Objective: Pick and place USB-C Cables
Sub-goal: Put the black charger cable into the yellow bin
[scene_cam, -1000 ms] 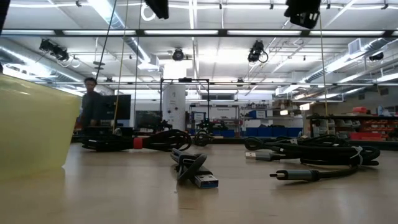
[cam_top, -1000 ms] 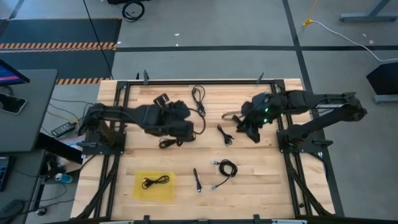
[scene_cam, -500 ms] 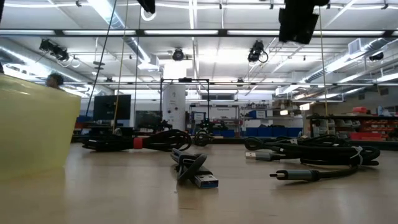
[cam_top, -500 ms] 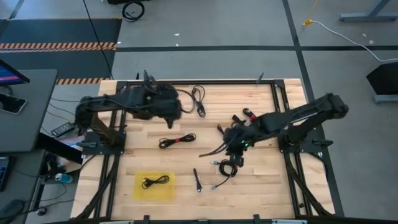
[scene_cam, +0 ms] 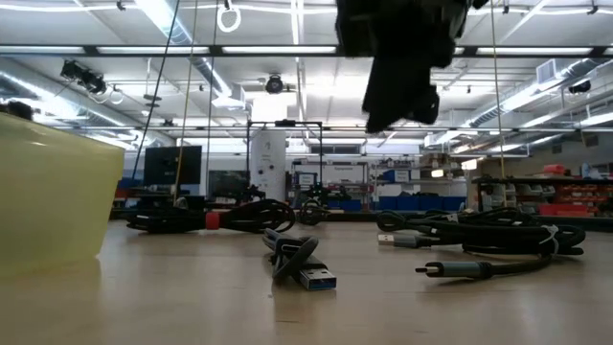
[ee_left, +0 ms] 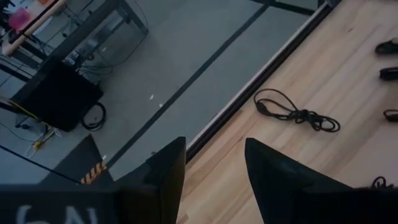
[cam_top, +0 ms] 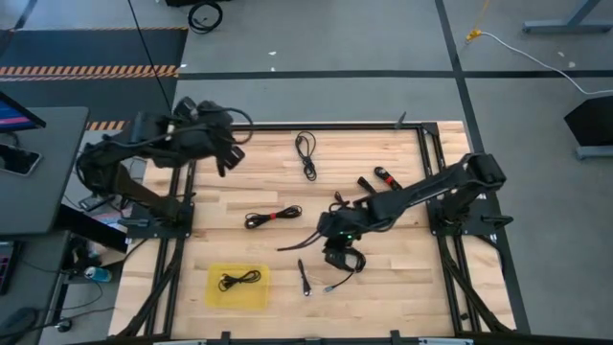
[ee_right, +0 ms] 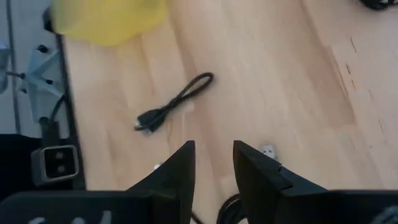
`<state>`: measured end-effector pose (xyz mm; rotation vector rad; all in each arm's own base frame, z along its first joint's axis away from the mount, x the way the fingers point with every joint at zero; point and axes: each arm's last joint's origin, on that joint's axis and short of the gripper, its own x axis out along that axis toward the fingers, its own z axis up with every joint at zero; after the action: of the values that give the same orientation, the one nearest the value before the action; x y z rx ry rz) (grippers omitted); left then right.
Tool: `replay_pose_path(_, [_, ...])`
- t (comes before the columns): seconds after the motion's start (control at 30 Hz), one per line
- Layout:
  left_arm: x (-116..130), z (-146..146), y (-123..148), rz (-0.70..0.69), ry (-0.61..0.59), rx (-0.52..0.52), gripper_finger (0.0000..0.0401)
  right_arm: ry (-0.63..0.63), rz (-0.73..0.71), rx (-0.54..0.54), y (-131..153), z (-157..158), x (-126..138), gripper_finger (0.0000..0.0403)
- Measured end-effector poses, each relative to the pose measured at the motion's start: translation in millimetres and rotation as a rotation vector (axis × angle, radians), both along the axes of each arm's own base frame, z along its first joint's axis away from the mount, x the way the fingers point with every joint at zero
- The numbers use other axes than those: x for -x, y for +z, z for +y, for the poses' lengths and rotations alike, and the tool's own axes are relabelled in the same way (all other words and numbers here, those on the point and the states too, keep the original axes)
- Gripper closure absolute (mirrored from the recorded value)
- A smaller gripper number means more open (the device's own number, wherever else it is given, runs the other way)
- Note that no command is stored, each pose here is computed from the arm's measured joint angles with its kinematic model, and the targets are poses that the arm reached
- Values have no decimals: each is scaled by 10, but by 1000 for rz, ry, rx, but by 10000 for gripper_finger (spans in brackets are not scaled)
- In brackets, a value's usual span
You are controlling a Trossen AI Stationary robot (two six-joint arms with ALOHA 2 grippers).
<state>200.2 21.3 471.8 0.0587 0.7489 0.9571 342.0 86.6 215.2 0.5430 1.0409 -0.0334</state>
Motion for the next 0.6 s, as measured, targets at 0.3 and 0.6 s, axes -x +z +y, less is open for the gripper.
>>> replay_pose_path(0.3, [73,-11,29,-10,-38,39,229,-91,103,37,-11,-312,58,244])
replay_pose_path(0.6, [64,-11,24,-1,-43,37,229,-238,282,144,46,-807,277,226])
